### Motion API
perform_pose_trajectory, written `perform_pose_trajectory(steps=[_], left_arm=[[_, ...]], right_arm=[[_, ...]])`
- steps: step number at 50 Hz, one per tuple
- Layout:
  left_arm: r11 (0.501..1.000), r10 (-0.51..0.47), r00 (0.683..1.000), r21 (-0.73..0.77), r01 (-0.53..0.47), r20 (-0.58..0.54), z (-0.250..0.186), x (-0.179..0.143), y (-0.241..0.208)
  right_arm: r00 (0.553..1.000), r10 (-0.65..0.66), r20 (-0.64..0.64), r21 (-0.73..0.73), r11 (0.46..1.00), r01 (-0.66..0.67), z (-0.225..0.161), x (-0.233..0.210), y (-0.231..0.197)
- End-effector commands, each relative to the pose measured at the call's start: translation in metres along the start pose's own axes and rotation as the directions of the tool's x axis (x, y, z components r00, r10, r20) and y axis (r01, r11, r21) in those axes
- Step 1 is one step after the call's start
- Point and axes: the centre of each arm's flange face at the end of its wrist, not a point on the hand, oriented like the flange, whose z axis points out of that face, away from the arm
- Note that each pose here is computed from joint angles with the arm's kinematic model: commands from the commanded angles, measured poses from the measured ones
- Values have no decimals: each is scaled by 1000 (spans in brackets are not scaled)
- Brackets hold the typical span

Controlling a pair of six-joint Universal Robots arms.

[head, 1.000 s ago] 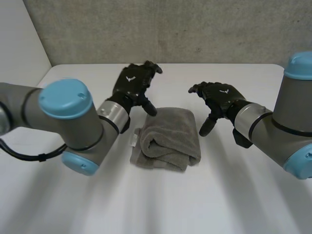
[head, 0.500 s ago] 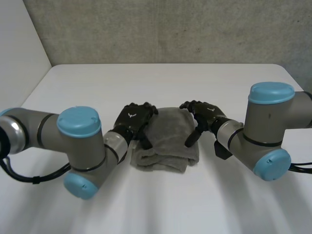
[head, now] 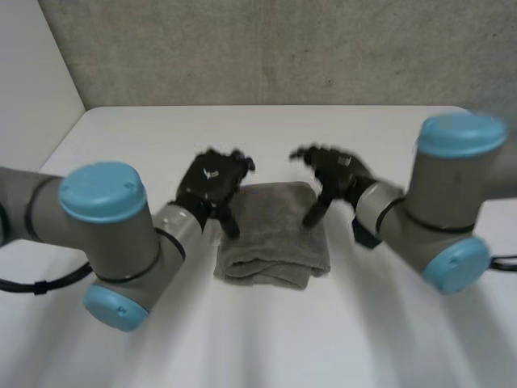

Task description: Fold the towel.

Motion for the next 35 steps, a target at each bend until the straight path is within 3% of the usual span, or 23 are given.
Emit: perform_pose_trajectory(steps=[1,3,6,11,19,35], left_arm=[[985,-10,999,175,3,41,-16,-14,-73],[980,-21,998,201,8,60,-22,-17,-89],[971,-80,976,238,31,202,-43,-42,-133],[973,-132,945,221,66,298,-56,-64,-151],[971,-140,939,231,67,314,-58,-71,-166],[988,-129,939,127,93,317,-64,-70,-162]], right_arm=[[995,-35,-88,234,971,55,-49,5,-100],[989,-31,-147,263,962,70,-59,13,-115],[965,-52,-256,301,945,131,-75,24,-134],[915,-109,-389,292,927,234,-90,29,-144],[893,-120,-434,270,928,255,-91,36,-144],[897,-128,-423,211,949,235,-90,36,-138]])
